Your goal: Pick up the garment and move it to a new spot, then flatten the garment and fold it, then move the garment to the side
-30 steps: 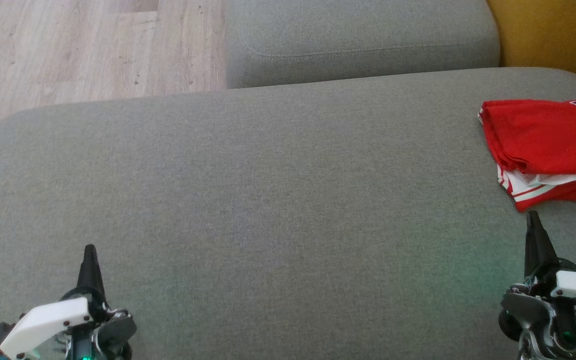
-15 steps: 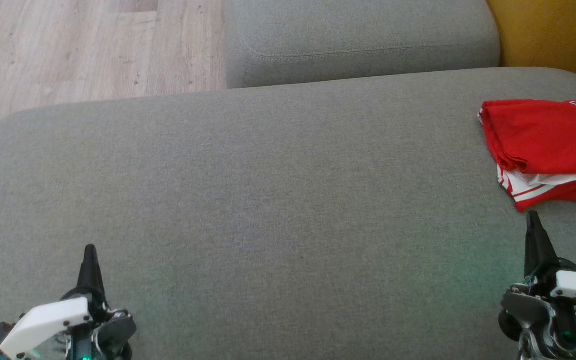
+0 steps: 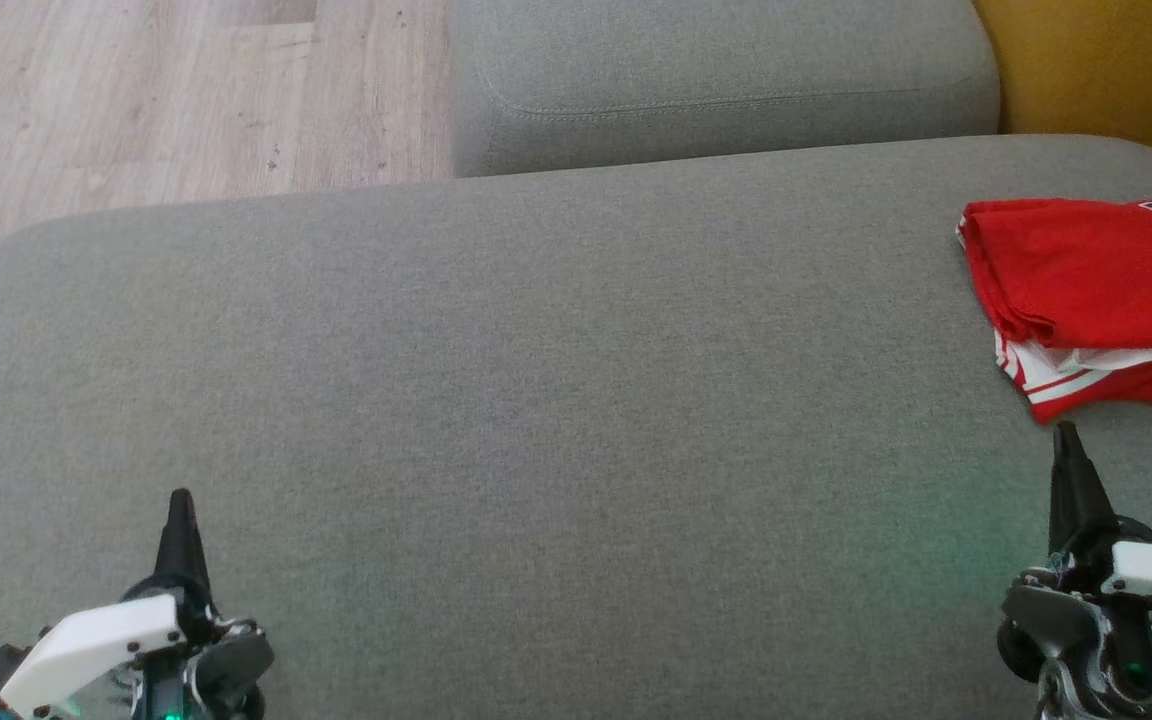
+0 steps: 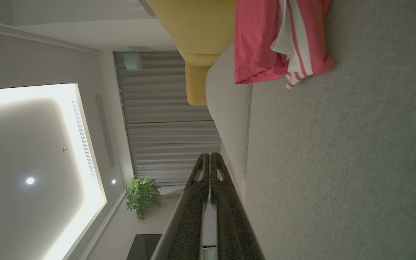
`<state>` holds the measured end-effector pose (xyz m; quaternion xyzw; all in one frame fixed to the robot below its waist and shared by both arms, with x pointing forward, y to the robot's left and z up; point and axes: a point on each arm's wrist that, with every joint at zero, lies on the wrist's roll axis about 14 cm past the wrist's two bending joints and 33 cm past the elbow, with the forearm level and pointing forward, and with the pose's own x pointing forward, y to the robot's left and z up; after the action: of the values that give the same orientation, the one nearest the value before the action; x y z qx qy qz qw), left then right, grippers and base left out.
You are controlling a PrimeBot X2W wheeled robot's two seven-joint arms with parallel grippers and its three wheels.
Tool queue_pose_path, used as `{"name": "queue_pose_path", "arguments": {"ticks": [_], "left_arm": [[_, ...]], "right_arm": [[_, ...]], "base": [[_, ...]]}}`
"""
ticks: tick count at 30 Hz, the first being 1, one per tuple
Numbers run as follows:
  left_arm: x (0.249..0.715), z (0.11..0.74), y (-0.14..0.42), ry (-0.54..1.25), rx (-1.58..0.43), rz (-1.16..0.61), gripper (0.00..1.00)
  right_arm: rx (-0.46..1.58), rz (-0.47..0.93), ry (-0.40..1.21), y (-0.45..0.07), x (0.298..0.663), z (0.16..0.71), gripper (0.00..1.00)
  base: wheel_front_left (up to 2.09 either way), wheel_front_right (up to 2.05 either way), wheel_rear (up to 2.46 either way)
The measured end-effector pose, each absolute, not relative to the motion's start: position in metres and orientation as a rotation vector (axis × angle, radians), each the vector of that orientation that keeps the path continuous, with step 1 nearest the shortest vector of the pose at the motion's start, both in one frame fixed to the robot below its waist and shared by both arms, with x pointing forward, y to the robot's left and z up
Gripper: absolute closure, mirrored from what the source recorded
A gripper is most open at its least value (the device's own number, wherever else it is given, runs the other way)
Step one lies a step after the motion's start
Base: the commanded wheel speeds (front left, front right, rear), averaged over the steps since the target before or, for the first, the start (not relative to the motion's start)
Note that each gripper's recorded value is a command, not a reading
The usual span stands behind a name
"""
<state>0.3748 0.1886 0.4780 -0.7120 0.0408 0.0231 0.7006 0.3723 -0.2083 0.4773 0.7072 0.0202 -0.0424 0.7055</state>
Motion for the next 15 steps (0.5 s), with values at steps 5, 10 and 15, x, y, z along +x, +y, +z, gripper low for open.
{"name": "queue_pose_path", "arguments": {"ticks": [5,10,15], "left_arm": [[0.3748,0.4780,0.1886,0.091,-1.586,0.052,1.00],[0.3748,0.4780,0.1883,0.093,-1.586,0.049,1.00],[0.3748,0.4780,0.1883,0.093,-1.586,0.050,1.00]], "right_arm": [[1.572,-0.094,0.045,-0.2083,0.3723,0.4773,1.00],[1.572,-0.094,0.045,-0.2083,0.3723,0.4773,1.00],[1.572,-0.094,0.045,-0.2083,0.3723,0.4773,1.00]], "base": [[0.00,0.00,0.00],[0.00,0.00,0.00],[0.00,0.00,0.00]]}}
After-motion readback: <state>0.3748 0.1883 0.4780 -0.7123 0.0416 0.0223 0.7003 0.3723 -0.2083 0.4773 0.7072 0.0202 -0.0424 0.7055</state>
